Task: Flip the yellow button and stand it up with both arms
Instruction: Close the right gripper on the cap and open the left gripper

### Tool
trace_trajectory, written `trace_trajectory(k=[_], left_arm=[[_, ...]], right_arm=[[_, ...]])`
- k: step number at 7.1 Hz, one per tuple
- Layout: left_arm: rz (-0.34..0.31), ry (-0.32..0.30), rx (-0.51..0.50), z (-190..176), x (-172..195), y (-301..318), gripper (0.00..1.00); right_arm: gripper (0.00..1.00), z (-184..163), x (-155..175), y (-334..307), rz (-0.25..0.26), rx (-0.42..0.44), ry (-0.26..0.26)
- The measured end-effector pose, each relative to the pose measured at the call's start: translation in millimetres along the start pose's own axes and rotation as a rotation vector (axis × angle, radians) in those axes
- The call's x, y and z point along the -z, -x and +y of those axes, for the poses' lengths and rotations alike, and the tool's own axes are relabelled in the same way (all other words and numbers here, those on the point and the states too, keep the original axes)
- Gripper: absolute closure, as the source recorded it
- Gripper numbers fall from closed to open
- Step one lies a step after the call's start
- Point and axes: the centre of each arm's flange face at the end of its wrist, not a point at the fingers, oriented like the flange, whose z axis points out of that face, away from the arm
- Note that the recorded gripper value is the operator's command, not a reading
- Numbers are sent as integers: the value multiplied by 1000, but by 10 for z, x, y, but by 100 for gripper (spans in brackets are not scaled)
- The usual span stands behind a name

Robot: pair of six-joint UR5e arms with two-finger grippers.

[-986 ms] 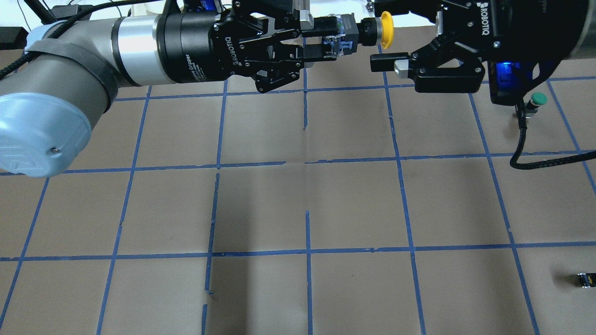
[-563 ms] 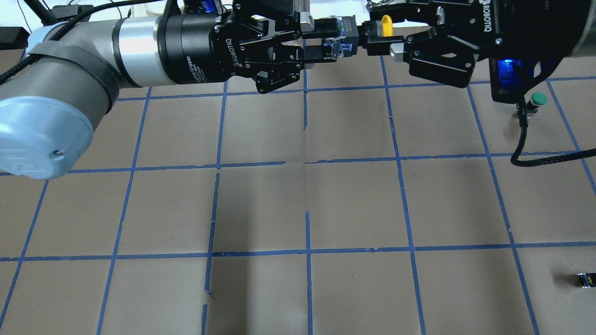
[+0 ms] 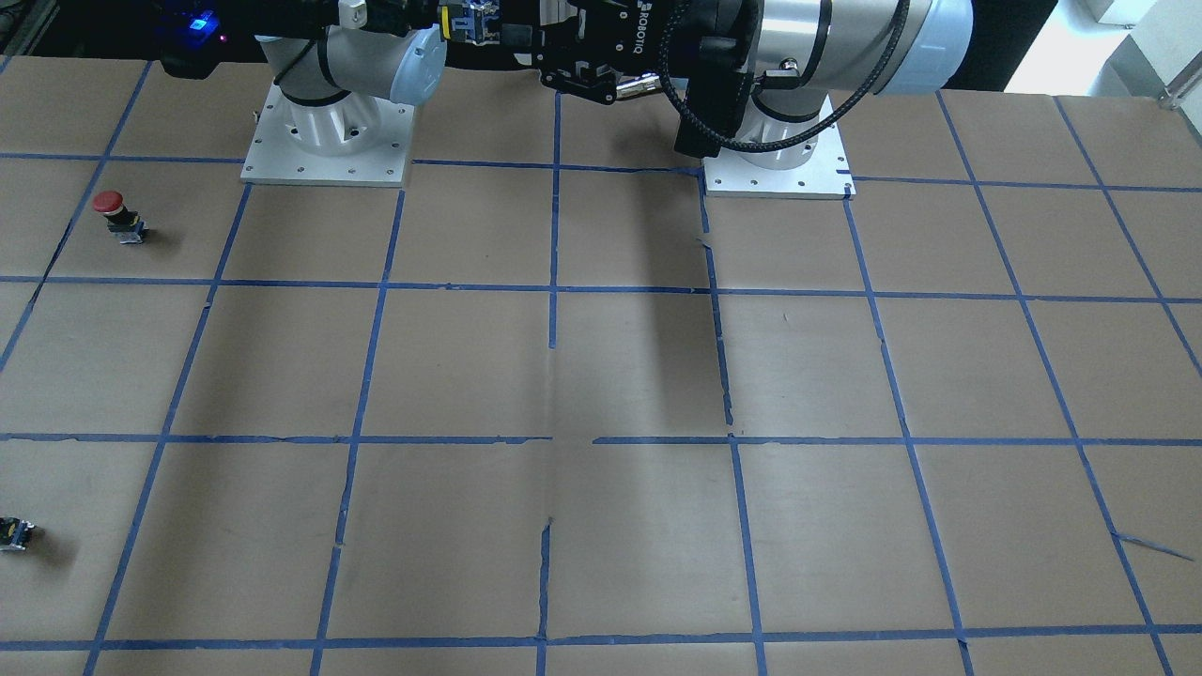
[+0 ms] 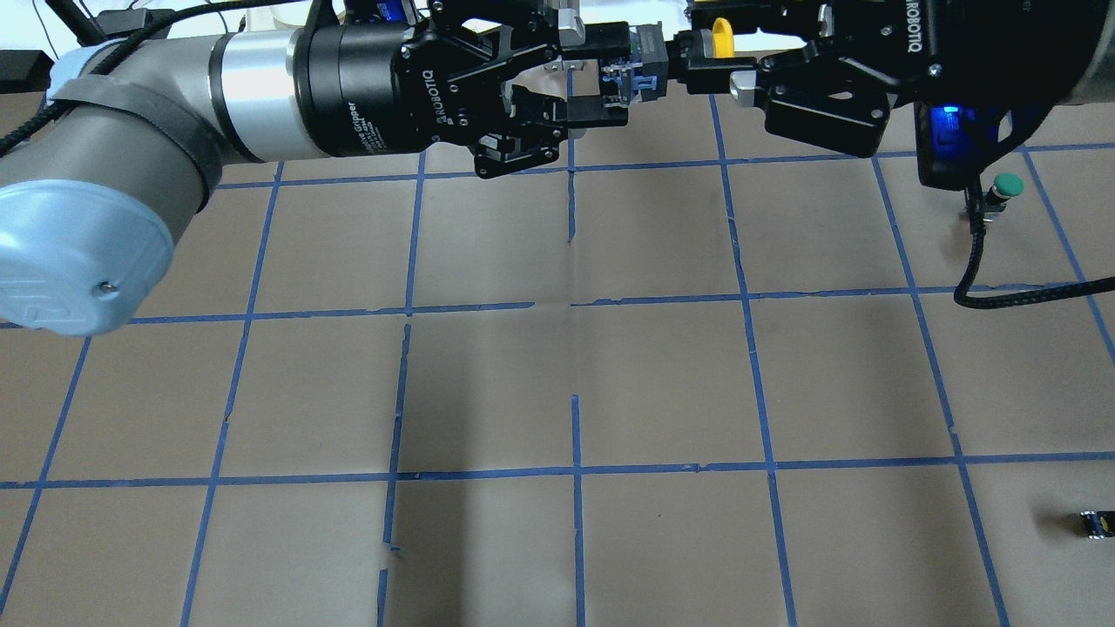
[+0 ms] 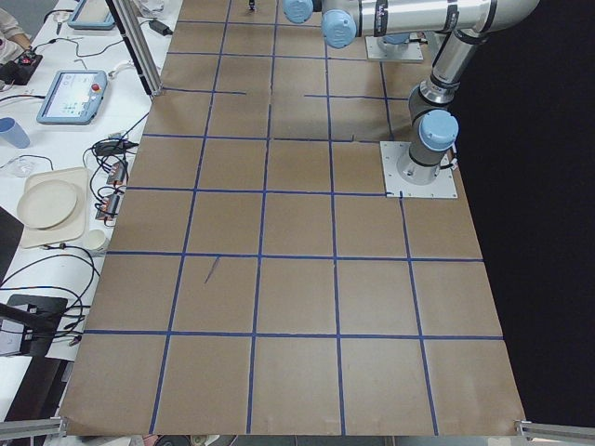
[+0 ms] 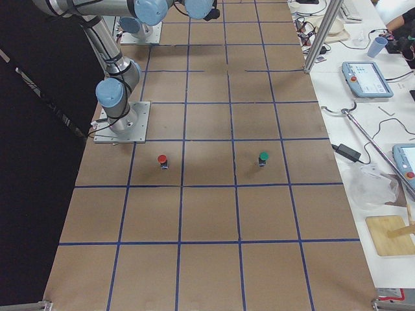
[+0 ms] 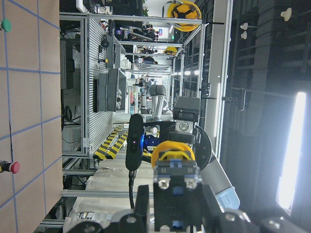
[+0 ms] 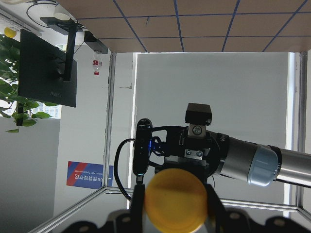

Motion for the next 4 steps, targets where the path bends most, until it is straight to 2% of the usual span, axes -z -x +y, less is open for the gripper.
trace_trajectory(k=[3,4], left_arm=[[-19,-5,86,-41,36,-57,0],[-57,-9,110,-90,62,-40,0]], right_arm=[[89,-2,30,23,-2,3,-12],[89,-18,72,49,5,34,-51]])
